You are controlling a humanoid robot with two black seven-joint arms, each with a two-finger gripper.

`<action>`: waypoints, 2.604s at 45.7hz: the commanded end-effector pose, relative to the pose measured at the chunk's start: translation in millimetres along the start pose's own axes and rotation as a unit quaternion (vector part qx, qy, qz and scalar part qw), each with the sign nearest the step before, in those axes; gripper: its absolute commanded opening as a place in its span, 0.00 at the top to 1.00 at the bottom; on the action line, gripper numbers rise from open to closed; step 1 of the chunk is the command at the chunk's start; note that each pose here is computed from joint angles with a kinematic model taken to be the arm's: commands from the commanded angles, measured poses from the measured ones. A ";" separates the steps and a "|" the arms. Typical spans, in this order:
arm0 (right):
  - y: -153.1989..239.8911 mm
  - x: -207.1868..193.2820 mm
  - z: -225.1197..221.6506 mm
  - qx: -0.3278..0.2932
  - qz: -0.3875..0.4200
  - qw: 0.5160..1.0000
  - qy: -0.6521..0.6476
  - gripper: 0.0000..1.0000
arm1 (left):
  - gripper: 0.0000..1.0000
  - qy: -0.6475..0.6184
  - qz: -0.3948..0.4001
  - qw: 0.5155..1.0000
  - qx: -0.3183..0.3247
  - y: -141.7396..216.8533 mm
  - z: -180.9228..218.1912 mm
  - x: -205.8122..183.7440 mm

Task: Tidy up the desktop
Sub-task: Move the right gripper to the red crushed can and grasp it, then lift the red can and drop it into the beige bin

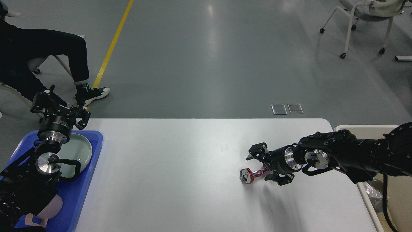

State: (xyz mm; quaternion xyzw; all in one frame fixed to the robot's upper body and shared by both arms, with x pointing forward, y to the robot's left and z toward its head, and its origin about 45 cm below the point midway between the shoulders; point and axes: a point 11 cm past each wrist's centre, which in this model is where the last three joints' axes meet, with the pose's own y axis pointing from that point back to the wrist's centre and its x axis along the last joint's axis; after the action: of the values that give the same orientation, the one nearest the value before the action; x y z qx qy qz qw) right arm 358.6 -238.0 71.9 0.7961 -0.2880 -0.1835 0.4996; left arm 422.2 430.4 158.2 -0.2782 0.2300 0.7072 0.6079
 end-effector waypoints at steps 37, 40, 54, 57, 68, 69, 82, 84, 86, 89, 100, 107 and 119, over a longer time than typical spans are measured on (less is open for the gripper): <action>-16.9 13.3 23.0 -0.017 0.086 0.996 0.000 0.34 | 0.03 0.000 0.000 1.000 0.000 0.0 0.0 0.0; -16.9 13.3 22.6 -0.016 0.086 0.996 0.000 0.34 | 0.03 0.000 0.000 1.000 0.000 0.0 0.0 0.0; -15.7 12.9 21.1 -0.014 0.081 0.997 -0.002 0.66 | 0.03 0.000 0.000 1.000 0.001 0.0 -0.2 0.0; -15.8 12.0 20.6 -0.013 0.078 0.997 -0.001 0.70 | 0.04 0.000 0.000 1.000 0.000 0.0 0.0 0.0; -5.5 16.6 4.4 -0.004 0.076 0.997 0.009 0.70 | 0.03 0.000 0.000 1.000 0.001 0.0 -0.2 0.0; -2.8 18.1 3.3 -0.004 0.077 0.997 0.009 0.70 | 0.03 0.000 0.000 1.000 0.000 0.0 0.0 0.0; 62.7 56.4 -24.0 0.031 0.086 0.996 -0.003 0.70 | 0.03 0.001 0.000 1.000 0.001 0.0 -1.5 -0.7; 77.6 62.6 -32.1 0.040 0.088 0.995 -0.003 0.70 | 0.04 0.000 0.000 1.000 0.000 0.0 0.0 0.0; 91.8 67.7 -40.5 0.051 0.090 0.995 -0.002 0.70 | 0.03 0.000 0.000 1.000 0.000 0.0 0.0 0.0; 116.5 78.7 -52.5 0.068 0.100 0.993 -0.002 0.70 | 0.04 0.000 0.000 1.000 0.000 0.0 0.0 0.0; 211.7 110.0 -103.4 0.145 0.129 0.981 0.014 0.70 | 0.03 0.000 0.000 1.000 0.000 0.0 0.0 0.0; 248.9 121.4 -117.5 0.173 0.150 0.973 0.020 0.70 | 0.03 0.000 0.000 1.000 0.000 0.0 0.0 0.0; 266.8 148.5 -95.3 0.169 0.204 0.964 -0.006 0.70 | 0.03 0.000 0.000 1.000 0.000 0.0 0.0 0.0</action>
State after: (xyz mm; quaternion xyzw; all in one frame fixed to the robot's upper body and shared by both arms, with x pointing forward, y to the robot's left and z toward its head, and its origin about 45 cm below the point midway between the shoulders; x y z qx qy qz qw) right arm 454.5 -333.6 358.8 0.8115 -0.4454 -0.0278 0.3773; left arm 422.2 430.3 158.2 -0.2783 0.2300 0.7071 0.6080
